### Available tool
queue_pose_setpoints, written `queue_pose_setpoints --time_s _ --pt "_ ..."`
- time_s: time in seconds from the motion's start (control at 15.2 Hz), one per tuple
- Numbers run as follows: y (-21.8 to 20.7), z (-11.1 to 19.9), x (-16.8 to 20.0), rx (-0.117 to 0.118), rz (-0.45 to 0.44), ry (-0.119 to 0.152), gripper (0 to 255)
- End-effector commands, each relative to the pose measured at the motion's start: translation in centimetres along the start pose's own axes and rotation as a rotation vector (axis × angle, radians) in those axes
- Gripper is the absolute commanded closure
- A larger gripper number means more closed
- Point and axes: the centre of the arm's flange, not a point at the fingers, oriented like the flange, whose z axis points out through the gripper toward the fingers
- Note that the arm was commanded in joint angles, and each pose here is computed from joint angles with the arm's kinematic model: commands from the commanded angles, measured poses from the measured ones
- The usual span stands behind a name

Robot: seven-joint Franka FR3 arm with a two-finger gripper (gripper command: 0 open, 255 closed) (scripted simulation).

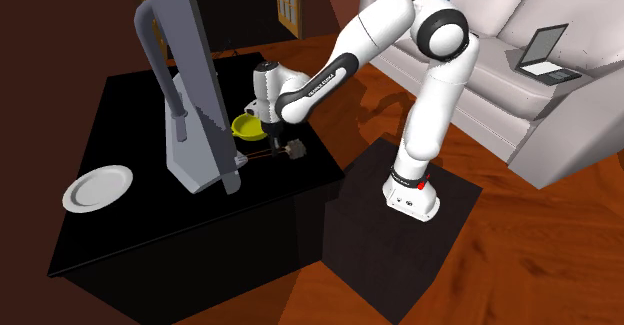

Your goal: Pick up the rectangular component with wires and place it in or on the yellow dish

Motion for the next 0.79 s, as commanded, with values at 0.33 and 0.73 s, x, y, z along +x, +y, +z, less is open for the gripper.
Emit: queue_pose_setpoints --time_s 0.33,0.73 --pt "0.1 -3.7 0.0 0.000 0.000 0.000 255" --pt "0.1 -6.9 0.0 0.000 0.000 0.000 255"
